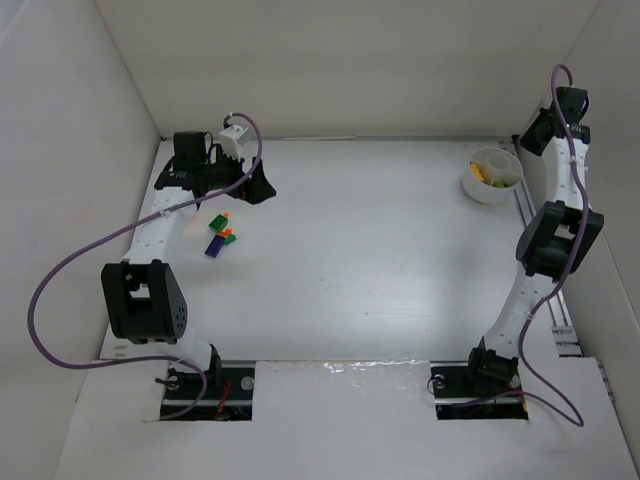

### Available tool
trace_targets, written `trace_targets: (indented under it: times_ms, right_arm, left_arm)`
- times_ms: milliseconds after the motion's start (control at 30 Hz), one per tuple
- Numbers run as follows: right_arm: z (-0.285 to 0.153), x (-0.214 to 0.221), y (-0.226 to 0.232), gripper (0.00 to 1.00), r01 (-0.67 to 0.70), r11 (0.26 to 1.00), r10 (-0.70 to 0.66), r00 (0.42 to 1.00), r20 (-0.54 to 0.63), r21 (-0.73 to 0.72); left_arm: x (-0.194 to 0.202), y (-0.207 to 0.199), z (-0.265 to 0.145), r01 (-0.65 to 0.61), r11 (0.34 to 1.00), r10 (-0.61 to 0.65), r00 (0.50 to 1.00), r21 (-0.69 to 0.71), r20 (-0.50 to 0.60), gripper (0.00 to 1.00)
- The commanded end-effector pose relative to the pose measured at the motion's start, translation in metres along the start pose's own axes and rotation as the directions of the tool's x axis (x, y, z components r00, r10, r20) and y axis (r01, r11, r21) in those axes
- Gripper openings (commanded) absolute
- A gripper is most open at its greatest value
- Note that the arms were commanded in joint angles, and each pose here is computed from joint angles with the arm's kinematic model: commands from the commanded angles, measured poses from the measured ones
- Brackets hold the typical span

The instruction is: Sort the legos into containers by color

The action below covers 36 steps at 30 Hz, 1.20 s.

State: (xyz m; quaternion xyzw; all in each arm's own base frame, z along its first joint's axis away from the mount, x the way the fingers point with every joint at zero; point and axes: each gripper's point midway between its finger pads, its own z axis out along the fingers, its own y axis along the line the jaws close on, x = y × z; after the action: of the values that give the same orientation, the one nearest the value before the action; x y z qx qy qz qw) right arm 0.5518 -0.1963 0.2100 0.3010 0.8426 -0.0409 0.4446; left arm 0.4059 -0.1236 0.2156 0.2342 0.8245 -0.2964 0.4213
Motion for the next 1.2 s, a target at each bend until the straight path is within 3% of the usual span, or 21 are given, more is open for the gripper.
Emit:
trace_targets:
  times_ms: [0,200,1167]
  right_arm:
    - [0.01,-0.018,0.0,0.12,0.002,1.0,-0.002,0.998,0.06,0.003]
    - [0.019,-0.02,0.003,0.0,0.002,1.0,-0.001,0.998,0.062,-0.009]
    - [0.052,0.03,-0.007,0.0,0.012,1.0,-0.011,0.997,-0.082,0.016]
  left_arm:
    - [-0.02,-0.012,-0.009,-0.067,0.998,0.065,0.996,0.019,0.059,0.99]
    - [-0.022,-0.011,-0.007,-0.067,0.998,0.065,0.996,0.019,0.059,0.99]
    - [-0.015,-0.006,0.003,-0.041,0.998,0.04,0.999,0.044,0.034,0.99]
